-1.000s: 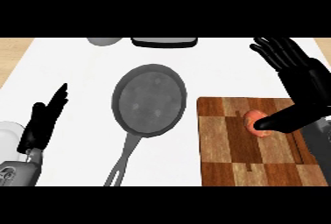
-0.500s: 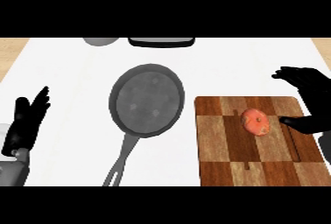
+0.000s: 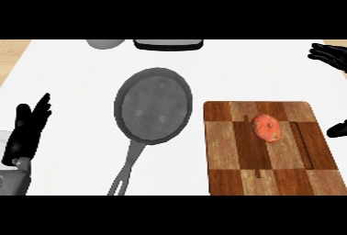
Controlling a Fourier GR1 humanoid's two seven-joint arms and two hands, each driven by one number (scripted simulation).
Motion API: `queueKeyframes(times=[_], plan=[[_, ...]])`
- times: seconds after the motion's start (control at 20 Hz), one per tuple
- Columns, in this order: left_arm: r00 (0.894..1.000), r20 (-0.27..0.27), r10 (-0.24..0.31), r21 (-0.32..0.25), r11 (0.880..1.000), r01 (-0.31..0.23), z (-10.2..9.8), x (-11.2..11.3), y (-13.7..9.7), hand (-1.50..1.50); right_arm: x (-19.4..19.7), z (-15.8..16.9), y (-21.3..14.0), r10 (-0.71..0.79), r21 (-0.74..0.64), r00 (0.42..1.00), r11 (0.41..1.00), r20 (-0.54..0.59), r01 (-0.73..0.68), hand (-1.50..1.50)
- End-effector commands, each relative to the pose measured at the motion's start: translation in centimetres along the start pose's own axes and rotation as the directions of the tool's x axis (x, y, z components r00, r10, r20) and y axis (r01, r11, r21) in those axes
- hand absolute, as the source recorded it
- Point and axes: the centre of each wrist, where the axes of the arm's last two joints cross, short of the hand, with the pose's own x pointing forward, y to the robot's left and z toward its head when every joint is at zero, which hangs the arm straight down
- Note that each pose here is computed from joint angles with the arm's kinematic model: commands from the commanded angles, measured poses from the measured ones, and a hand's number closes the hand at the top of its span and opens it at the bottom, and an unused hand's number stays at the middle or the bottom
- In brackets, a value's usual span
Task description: Pick the squash from the cutting board and place it in the pan
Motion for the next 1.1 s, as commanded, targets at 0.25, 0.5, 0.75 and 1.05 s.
queueKeyframes(times=[0.25,0.5,0.75,1.05], plan=[[1.0,0.001,-0.011,0.027,1.0,0.011,-0.3,-0.4,1.0,0.0,6.2,-4.1,0.8,0.466,0.375,0.877,0.838,-0.115,-0.396,-1.5],[1.0,-0.009,0.001,0.005,1.0,-0.001,0.3,-0.8,0.2,0.0,6.0,-5.4,3.7,0.611,0.487,0.781,0.725,-0.127,-0.487,-1.5],[1.0,-0.02,0.014,0.01,1.0,-0.014,1.0,-0.9,-0.3,0.0,4.8,-5.6,7.9,0.681,0.576,0.723,0.639,-0.116,-0.509,-1.5],[1.0,0.018,-0.005,0.015,1.0,0.005,0.6,-1.1,1.6,0.0,3.8,-4.9,7.7,0.698,0.6,0.703,0.623,-0.136,-0.503,-1.5]])
